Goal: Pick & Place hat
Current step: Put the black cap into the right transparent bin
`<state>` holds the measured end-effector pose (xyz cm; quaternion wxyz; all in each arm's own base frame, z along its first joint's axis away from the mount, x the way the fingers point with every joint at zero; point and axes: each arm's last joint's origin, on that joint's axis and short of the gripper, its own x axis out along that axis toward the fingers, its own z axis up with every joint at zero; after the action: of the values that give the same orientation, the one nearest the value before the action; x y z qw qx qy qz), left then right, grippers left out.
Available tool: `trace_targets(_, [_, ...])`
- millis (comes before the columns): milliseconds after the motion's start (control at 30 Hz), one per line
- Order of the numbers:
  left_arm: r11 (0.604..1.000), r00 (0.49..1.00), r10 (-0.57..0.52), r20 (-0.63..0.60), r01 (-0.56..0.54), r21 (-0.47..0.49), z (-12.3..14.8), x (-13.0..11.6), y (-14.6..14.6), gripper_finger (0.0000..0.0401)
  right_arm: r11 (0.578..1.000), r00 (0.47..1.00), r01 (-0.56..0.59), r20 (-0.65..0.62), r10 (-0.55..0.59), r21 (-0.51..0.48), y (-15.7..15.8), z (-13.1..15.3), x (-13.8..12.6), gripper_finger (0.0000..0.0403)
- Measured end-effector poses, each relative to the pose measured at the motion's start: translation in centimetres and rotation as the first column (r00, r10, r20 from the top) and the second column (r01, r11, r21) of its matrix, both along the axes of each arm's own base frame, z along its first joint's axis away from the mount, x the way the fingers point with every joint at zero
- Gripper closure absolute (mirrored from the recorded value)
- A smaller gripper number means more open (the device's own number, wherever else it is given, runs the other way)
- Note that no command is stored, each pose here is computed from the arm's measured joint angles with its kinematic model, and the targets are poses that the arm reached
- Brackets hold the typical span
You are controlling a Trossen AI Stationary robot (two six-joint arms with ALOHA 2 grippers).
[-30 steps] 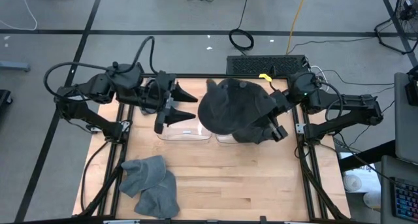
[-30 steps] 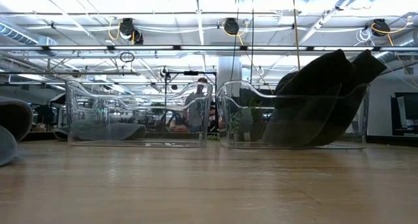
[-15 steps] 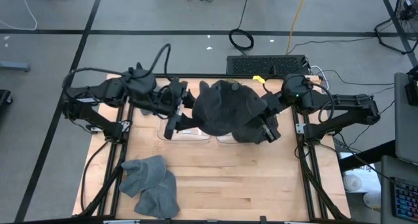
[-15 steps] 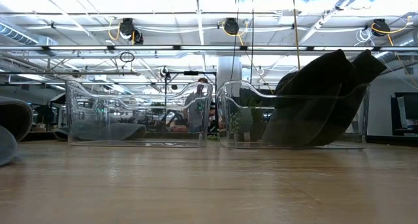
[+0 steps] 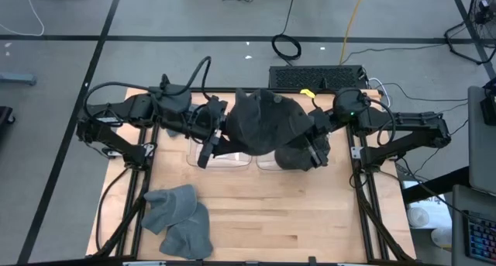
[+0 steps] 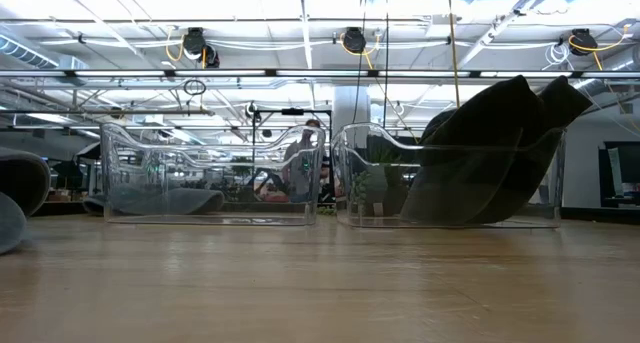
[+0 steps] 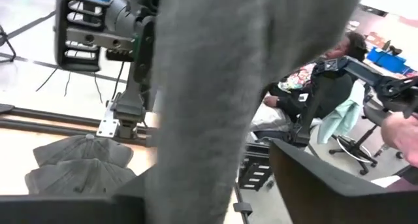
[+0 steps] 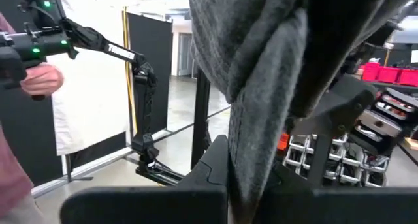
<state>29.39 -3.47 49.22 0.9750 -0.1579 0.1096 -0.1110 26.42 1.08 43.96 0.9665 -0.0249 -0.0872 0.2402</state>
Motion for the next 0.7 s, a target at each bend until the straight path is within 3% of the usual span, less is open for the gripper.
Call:
trace_targets(433, [0.999, 0.999, -0.031, 0.01, 0.03, 0.016, 0.07, -0.05, -0.07, 0.0384, 1.0, 1.0, 0.002, 0.006, -0.002, -0.006, -0.01, 0.06, -0.08, 0.0402])
trace_targets(700, [0.997, 0.998, -0.067, 0.013, 0.066, 0.038, 0.03, -0.06, 0.05, 0.0392, 0.997, 0.999, -0.002, -0.042, 0.005, 0.072, -0.03, 0.0, -0.05, 0.0373])
